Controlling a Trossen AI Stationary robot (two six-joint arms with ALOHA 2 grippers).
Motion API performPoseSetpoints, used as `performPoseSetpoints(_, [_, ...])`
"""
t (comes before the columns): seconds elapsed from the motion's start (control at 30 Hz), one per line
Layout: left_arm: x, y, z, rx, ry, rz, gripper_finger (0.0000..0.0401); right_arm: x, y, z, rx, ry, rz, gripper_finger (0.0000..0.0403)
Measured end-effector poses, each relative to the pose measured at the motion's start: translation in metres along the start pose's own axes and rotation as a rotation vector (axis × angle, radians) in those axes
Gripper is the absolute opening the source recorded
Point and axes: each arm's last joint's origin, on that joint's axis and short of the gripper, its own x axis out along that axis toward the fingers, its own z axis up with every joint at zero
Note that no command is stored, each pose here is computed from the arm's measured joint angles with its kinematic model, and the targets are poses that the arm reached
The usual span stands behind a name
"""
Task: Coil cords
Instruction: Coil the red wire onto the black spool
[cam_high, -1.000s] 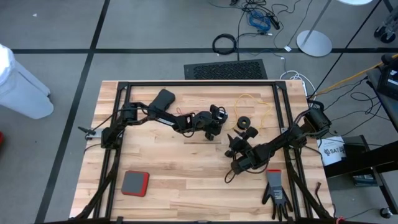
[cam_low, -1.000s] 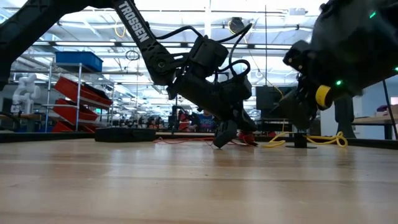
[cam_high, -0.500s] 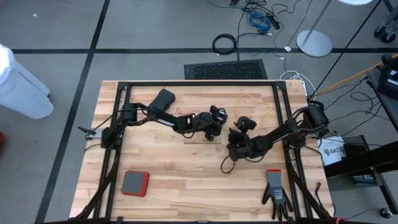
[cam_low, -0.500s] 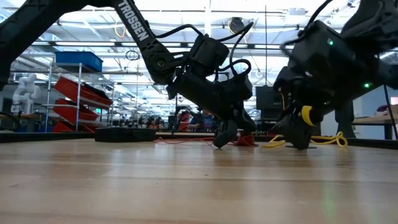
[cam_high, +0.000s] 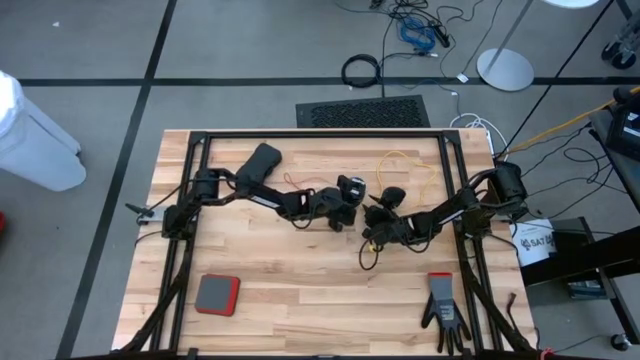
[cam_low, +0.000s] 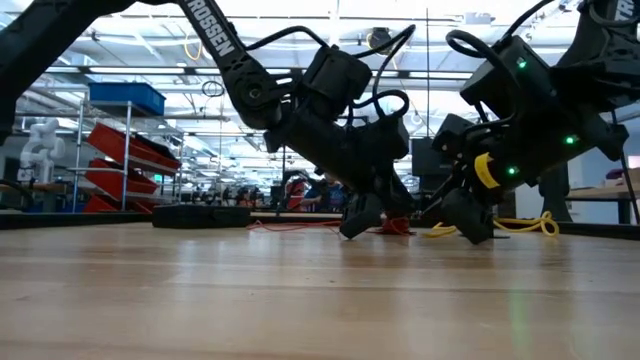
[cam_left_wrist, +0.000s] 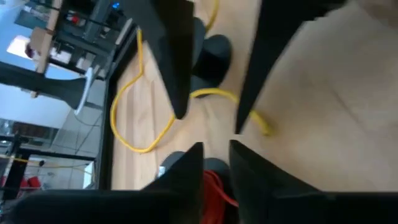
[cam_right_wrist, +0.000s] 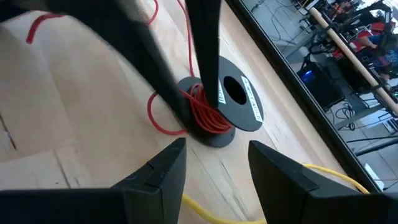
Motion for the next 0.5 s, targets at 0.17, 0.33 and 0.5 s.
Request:
performPoseSetpoints(0.17, [-0.004,0.001,-0.002,-0.010,0.058,-0.024,0.0134,0.000,0.000,0.000,0.007,-0.004,0.000,0.0160])
performPoseSetpoints(0.33, [-0.003,0.005,-0.006,-0.023,0.089,0.006,0.0140,0.000,0.000,0.000,0.017,-0.004,0.001,0.0160])
performPoseSetpoints(0.5, [0.000,0.012,-0.013,-0.055,0.094,0.040,0.0141,0.000,0.000,0.000,0.026,-0.004,0.002,0.0160])
